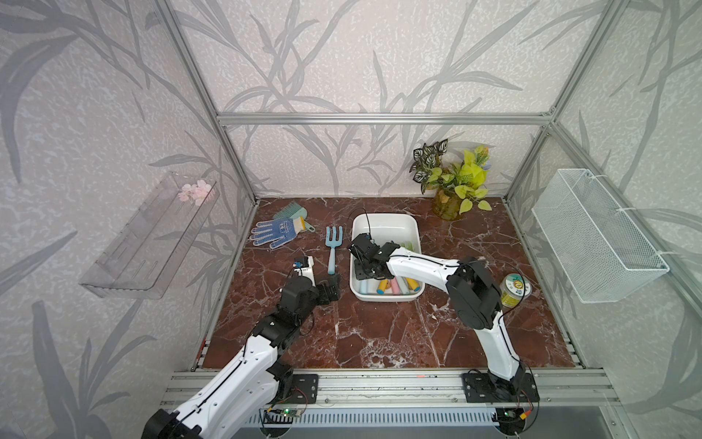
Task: Take the hand rake out of the storage box
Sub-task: Pick up the rake from the storage box.
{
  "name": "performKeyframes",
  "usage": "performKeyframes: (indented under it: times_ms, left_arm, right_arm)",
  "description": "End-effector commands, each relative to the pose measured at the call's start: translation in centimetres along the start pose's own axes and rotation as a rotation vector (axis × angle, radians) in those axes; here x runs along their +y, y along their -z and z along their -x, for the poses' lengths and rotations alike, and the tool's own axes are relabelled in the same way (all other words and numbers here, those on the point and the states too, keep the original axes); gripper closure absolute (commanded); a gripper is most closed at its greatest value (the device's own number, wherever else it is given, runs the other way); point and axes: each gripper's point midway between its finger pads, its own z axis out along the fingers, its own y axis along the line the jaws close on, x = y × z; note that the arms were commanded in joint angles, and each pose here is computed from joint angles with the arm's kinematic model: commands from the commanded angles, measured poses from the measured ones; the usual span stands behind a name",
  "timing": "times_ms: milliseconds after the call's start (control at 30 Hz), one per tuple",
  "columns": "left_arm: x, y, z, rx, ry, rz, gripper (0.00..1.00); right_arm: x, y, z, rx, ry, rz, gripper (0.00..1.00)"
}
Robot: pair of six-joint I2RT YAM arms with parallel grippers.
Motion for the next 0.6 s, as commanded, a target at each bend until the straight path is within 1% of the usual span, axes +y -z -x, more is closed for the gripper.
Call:
performKeyframes:
  times_ms: [0,267,300,333,533,567]
  left_arm:
    - [-0.3,0.0,0.8,-0.024,0.005,-0.006,0.01]
    - [-0.3,-0.2,0.7,-0.015,0.004,-0.002,0.01]
    - [-0.3,-0.2,0.7,-0.015,0.004,-0.002,0.01]
    - [-0.3,-0.2,0.7,-0.013,0.004,-0.002,0.01]
    - [-0.4,-0.2,0.6,-0.012,0.002,-0.004,0.01]
    - [-0.4,-0.2,0.7,-0.013,0.002,-0.004,0.01]
  right_arm:
    - [0.1,-0.9,0.8,-0.013,-0.031,0.019,0.55]
    - [0.0,-2.2,0.4,0.005,-0.034,0.023,0.57]
    - [0.0,-2.3,0.4,0.006,-0.033,0.025,0.65]
    - [0.0,-2.4,0.2,0.01,-0.033,0.025,0.68]
    - [-0.1,-2.5,0.1,0.011,-0.036,0.032,0.73]
    - [-0.1,-2.4,0.1,0.011,-0.036,0.034,0.83]
